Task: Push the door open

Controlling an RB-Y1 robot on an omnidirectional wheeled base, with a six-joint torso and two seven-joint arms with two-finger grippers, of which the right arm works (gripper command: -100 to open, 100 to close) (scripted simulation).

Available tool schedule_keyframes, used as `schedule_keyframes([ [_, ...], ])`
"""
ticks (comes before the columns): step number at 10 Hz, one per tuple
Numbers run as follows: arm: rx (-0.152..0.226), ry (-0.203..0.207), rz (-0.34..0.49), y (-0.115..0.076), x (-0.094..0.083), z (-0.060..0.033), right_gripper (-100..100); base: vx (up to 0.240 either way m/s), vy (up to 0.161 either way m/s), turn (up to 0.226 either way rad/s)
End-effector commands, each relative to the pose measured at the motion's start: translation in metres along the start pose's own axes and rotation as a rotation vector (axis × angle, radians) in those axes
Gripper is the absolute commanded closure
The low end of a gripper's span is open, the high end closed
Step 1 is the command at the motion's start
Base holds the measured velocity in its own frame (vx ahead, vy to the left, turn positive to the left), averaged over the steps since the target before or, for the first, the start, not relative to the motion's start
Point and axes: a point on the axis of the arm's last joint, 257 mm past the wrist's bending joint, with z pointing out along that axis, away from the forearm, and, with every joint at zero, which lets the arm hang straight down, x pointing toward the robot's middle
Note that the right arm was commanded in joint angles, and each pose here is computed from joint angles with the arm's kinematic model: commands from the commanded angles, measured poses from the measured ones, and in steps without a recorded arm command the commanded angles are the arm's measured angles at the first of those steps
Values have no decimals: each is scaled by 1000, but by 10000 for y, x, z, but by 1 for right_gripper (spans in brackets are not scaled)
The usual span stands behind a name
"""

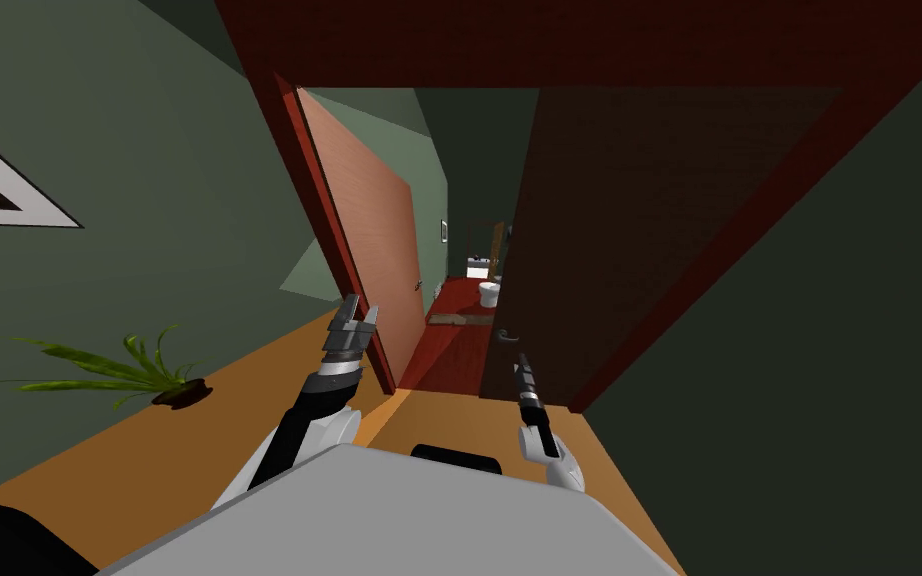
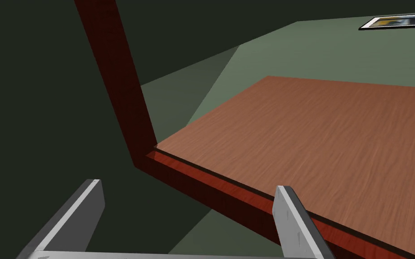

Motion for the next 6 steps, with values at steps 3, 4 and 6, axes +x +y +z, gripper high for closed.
schedule_keyframes([
  [3,47,1,1,-202,19,-37,-100,-5,-85,156],
  [4,60,1,0,-252,19,-51,-100,-24,-83,114],
  [6,80,1,0,-330,22,-69,-100,-12,-62,97],
])
